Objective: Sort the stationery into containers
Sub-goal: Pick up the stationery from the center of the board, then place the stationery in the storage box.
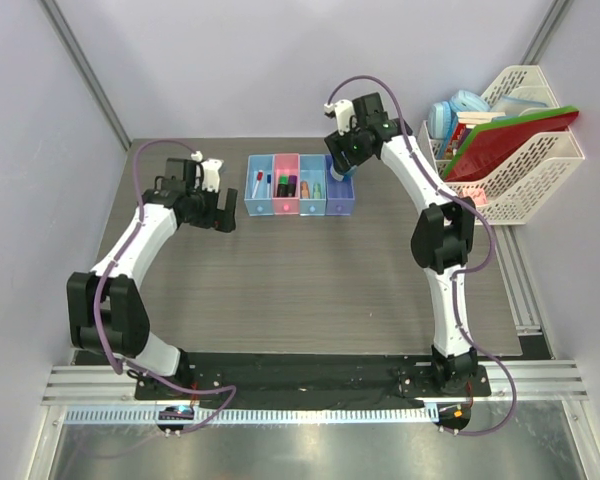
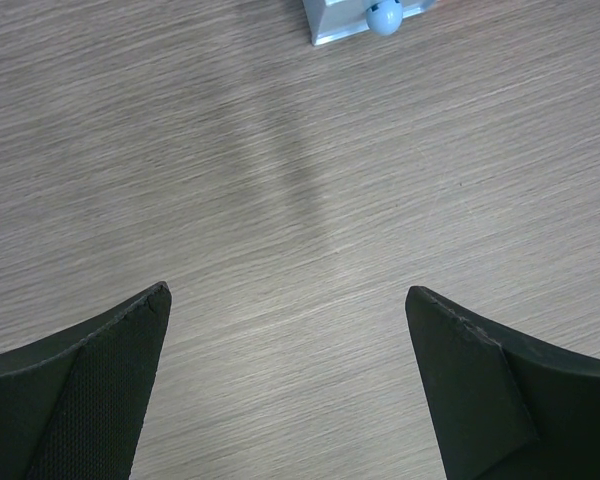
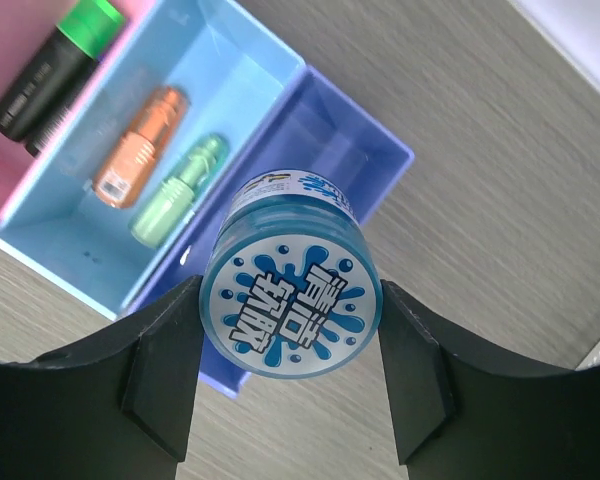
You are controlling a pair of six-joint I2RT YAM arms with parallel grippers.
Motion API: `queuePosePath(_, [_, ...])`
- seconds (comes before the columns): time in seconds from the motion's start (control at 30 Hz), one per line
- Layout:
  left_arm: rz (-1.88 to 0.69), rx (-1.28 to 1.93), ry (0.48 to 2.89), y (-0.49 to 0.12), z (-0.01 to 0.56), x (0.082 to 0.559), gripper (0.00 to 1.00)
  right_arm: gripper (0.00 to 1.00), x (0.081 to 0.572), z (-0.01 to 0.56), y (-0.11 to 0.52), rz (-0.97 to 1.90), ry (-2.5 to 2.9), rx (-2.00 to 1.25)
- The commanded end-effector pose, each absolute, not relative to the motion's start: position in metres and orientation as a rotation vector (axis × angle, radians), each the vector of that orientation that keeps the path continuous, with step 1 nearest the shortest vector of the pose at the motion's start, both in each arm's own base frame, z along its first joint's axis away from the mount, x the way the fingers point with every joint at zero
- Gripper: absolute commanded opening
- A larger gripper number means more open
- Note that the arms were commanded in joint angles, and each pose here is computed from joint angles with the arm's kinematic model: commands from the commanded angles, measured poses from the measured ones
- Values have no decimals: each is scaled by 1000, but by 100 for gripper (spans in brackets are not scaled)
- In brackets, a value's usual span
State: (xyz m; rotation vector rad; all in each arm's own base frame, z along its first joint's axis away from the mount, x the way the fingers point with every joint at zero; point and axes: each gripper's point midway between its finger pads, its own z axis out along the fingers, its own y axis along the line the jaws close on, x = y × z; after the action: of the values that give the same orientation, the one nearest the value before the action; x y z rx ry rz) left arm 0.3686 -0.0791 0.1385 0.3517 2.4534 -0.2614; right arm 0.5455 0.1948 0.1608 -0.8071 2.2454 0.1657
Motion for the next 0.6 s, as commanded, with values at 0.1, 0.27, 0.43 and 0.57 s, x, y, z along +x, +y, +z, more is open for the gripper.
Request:
queuePosePath(0.1, [-214,359,2432,-73,152,379,100,2,562,207,220,180,2081,-813])
queuePosePath(0.27, [-218,352,2433,-74,154,385,100,2,564,195,223,161,2088,-838])
queuePosePath(0.43, [-230,353,2443,-77,150,387,100,2,565,187,220,141,2102,-818])
queuePosePath(0.57, [-233,355,2447,-77,147,389,100,2,565,191,217,116,2083,-804])
